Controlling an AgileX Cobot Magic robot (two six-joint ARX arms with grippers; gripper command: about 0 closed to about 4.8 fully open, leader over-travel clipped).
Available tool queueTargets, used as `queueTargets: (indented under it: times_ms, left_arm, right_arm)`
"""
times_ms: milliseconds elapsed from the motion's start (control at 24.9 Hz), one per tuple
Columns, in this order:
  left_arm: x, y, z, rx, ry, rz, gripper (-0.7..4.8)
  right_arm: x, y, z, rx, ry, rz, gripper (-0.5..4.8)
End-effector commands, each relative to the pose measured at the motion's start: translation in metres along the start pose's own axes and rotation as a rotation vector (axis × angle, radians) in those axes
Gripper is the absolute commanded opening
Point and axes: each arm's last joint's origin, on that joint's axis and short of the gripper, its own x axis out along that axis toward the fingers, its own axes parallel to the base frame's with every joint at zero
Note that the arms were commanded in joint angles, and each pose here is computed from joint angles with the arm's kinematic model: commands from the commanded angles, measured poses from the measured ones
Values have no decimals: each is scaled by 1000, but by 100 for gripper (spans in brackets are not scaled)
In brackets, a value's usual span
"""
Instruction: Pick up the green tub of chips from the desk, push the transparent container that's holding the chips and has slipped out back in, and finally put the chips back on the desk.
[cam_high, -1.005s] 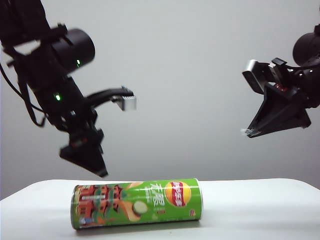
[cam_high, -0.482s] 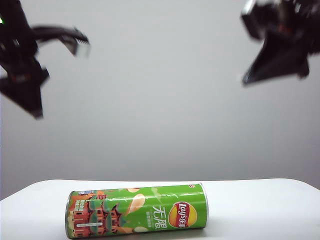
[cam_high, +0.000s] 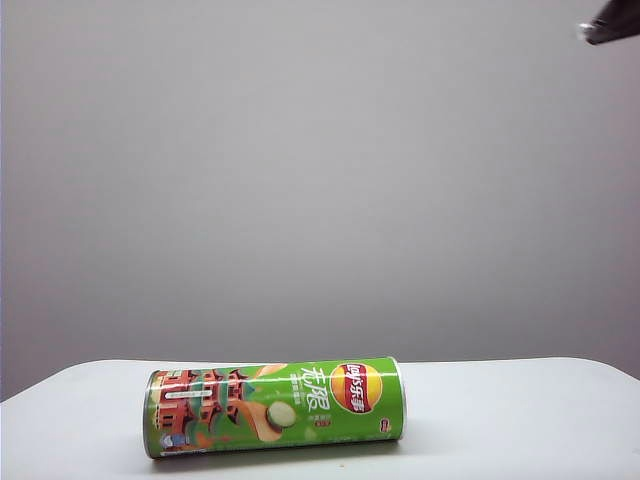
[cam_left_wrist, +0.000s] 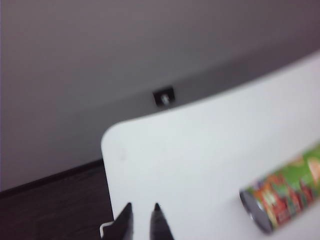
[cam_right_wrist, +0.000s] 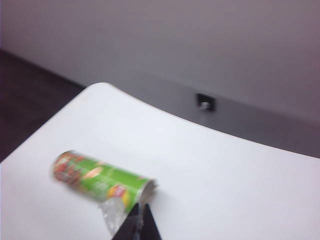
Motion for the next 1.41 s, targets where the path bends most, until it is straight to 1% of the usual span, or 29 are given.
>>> queueTargets:
  times_ms: [40,80,121,161,201,241,281,362,482,563,603,643,723,804,1005,1045,1085,1125,1246,1326,1407]
  left_arm:
    - [-9,-3,-12,-68,-107,105,17]
    - [-10,-4,-15,-75,-139,112,17]
    - [-13,-8,-25,-118,-204,121,17]
    - [-15,-10,-30,-134,-232,124,17]
    - [-18,-13,-40,-133,-279,134,17]
    - [-19,-15,-46,-129,-306,139,17]
    - [-21,-18,-56,-140,-342,152,17]
    - [-22,-22,-73,-164,-382,192,16]
    - [-21,-28,-93,-160,-435,200,16]
    - [-20,-31,-103,-191,-457,188,17]
    - [-18,-33,-109,-197,-469,173,17]
    - [-17,-34,-112,-197,-476,167,17]
    - [-12,-37,-120,-188,-466,116,17]
    - [-7,-38,-126,-195,-445,96,17]
    - [-2,-39,-134,-201,-409,108,16]
    - [-1,-39,-135,-204,-397,123,-8]
    - [-1,-39,-136,-208,-386,135,-6]
    - [0,-38,-139,-218,-359,170,-6]
    - [1,-39,-143,-229,-306,175,-6]
    - [2,-39,-146,-233,-276,168,-5]
    - [3,-40,-149,-238,-244,163,-5]
  right_arm:
    - [-9,4,-13,-3,-147,-116,-9]
    - [-10,5,-17,-2,-177,-138,-9]
    - [-14,7,-25,-8,-241,-171,-9]
    - [-15,8,-30,-6,-278,-184,-9]
    - [-16,8,-39,3,-329,-212,-9]
    - [-17,8,-45,12,-357,-231,-9]
    - [-17,8,-54,29,-391,-258,-9]
    - [-19,9,-72,49,-457,-302,-9]
    - [-21,11,-91,74,-511,-371,-9]
    - [-21,13,-101,75,-531,-392,-9]
    - [-20,15,-110,66,-566,-390,-9]
    - [-20,15,-115,59,-591,-390,-9]
    - [-17,15,-130,78,-617,-409,-9]
    - [-14,14,-144,107,-604,-411,-9]
    - [-16,12,-154,147,-544,-498,-8]
    - [-15,12,-156,157,-513,-507,-8]
    - [-14,11,-159,165,-486,-510,-8]
    - [-12,10,-164,181,-432,-518,-8]
    - [-9,9,-175,214,-318,-539,-8]
    - [-8,8,-180,231,-265,-566,-8]
    - [-8,8,-180,232,-264,-568,-8]
